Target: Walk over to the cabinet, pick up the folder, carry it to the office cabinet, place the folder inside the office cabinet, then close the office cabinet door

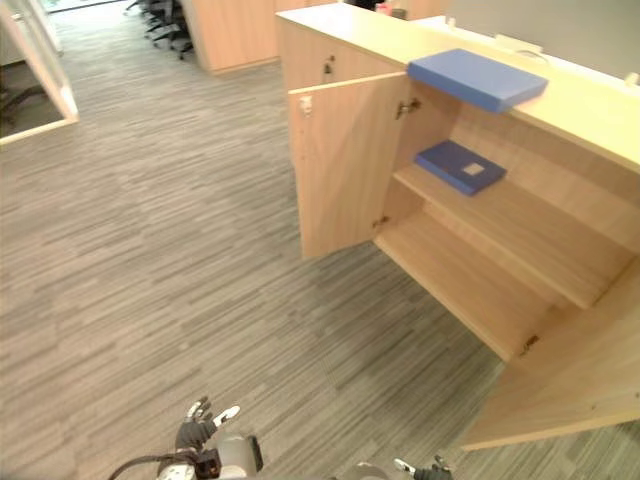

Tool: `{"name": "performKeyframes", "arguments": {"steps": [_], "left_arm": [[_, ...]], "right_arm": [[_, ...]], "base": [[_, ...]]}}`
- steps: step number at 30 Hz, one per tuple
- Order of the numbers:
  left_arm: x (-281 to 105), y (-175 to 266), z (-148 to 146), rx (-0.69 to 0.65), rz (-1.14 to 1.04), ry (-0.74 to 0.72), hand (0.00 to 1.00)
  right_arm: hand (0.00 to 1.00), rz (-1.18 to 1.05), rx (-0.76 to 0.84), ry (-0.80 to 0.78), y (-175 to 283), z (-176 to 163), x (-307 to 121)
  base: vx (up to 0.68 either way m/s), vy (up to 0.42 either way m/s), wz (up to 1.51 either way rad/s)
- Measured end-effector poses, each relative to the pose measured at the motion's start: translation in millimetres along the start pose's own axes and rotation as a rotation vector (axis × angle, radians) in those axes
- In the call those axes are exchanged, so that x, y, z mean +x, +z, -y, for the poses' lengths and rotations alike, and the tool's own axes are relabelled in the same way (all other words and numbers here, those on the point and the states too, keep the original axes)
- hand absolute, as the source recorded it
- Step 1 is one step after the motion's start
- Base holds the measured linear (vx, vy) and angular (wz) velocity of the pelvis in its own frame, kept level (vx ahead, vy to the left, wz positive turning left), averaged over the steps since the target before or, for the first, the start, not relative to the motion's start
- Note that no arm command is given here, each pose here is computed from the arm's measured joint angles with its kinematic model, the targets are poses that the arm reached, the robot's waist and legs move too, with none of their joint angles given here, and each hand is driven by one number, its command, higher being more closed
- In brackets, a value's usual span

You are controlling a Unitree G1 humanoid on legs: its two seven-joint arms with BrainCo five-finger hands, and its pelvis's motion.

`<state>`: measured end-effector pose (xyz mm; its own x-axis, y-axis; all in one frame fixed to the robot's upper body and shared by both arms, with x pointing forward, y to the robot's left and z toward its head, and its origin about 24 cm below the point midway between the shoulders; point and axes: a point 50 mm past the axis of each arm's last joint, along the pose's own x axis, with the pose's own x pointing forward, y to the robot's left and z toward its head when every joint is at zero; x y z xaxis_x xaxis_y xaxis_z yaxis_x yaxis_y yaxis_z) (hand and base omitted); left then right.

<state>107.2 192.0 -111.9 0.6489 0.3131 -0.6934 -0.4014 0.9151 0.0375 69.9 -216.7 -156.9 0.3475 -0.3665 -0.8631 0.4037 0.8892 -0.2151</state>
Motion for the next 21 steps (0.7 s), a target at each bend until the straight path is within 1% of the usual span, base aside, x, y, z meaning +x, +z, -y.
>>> {"name": "performKeyframes", "arguments": {"steps": [1, 3, 6, 7, 9, 11, 14, 17, 21], "left_arm": [[-0.6, 0.2, -3.1, -0.030, 0.004, 0.024, 0.00], [-0.4, 0.4, -6.5, -0.043, 0.005, 0.054, 0.00], [-0.3, -4.6, -8.6, -0.051, -0.013, 0.081, 0.00], [4.9, 0.3, -11.9, -0.054, -0.003, 0.096, 0.00], [5.1, -2.6, -11.1, -0.061, -0.014, 0.104, 0.00], [4.7, -8.6, -12.6, -0.052, -0.039, 0.107, 0.00], [5.4, -15.4, -15.7, -0.003, -0.071, 0.094, 0.00], [7.2, -17.5, -13.8, 0.024, -0.088, 0.078, 0.00], [14.2, -5.2, -0.8, 0.027, -0.055, 0.039, 0.00]], "right_arm": [[0.00, 0.013, -0.018, 0.008, 4.4, -3.3, 0.7], [0.00, 0.021, -0.028, 0.016, 8.0, -6.4, 2.0], [0.00, -0.007, -0.033, 0.011, 1.1, -5.1, 2.1], [0.00, -0.021, -0.024, 0.029, -2.1, -12.1, 1.1], [0.00, 0.000, -0.031, 0.051, 6.0, -17.5, 2.5], [0.00, -0.003, 0.003, 0.060, 6.8, -17.5, 2.8], [0.00, 0.035, 0.013, 0.062, 14.3, -17.2, 3.0], [0.00, 0.058, 0.012, 0.075, 17.7, -21.0, 2.2], [0.00, 0.128, 0.024, 0.089, 33.0, -25.9, 0.9]], "base": [[0.41, 0.272, -1.13], [0.44, 0.325, -1.06], [0.57, 0.501, -0.84], [0.52, 0.494, -0.92], [0.48, 0.505, -1.04], [0.37, 0.451, -0.96], [0.26, 0.418, -0.31], [0.20, 0.230, -0.39], [0.15, 0.070, -0.50]]}}
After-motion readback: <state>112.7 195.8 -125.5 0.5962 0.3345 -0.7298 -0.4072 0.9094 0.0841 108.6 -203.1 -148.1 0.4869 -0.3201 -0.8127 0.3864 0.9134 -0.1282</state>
